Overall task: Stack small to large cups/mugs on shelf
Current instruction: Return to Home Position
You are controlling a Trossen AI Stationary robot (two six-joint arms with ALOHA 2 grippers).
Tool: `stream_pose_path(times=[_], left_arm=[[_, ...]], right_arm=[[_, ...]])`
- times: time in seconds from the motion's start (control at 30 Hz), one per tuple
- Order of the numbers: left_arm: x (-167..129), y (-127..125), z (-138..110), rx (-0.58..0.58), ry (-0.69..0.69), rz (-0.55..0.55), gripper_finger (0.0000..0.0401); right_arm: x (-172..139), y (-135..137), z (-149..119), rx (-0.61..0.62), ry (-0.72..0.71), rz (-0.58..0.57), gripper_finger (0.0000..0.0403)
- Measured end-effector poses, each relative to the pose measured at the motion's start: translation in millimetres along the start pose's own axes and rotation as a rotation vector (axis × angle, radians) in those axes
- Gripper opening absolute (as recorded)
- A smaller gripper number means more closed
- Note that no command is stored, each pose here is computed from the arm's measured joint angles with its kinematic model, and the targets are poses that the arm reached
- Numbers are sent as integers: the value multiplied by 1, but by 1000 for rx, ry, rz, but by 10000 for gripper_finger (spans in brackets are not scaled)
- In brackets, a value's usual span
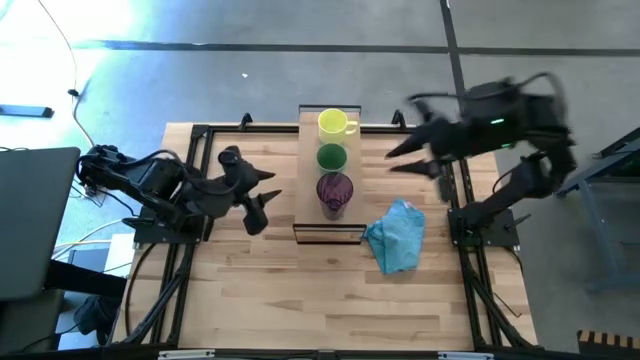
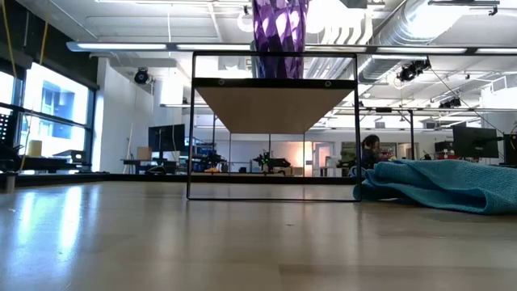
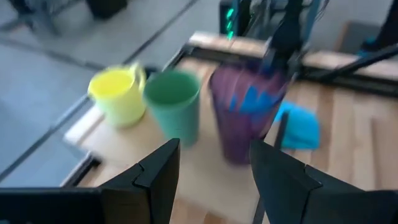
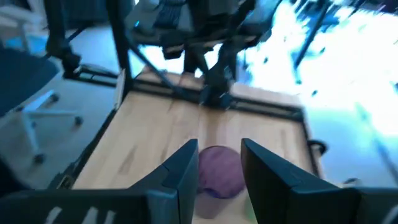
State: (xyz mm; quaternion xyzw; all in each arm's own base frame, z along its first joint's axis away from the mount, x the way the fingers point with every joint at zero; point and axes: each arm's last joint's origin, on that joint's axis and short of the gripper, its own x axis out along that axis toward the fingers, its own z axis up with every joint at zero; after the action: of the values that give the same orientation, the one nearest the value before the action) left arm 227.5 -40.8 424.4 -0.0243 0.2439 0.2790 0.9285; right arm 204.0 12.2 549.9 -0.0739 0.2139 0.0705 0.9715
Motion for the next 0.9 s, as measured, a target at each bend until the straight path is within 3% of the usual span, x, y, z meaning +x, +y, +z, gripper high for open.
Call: stream_pose_path(times=[0.23,0.4,0.67,0.9], left_arm=[[-7,-3,24,108,-194,-50,184],[-27,12,38,139,-287,-23,184],[-71,50,48,112,-464,-74,184],[-90,69,43,156,-533,-119,184]], right_arm=[[-81,6,-10,-44,-161,-63,115],[-123,10,-20,-44,-264,-81,115],[-155,13,-31,-129,-327,-113,115],[-161,11,-38,-171,-277,-208,115]])
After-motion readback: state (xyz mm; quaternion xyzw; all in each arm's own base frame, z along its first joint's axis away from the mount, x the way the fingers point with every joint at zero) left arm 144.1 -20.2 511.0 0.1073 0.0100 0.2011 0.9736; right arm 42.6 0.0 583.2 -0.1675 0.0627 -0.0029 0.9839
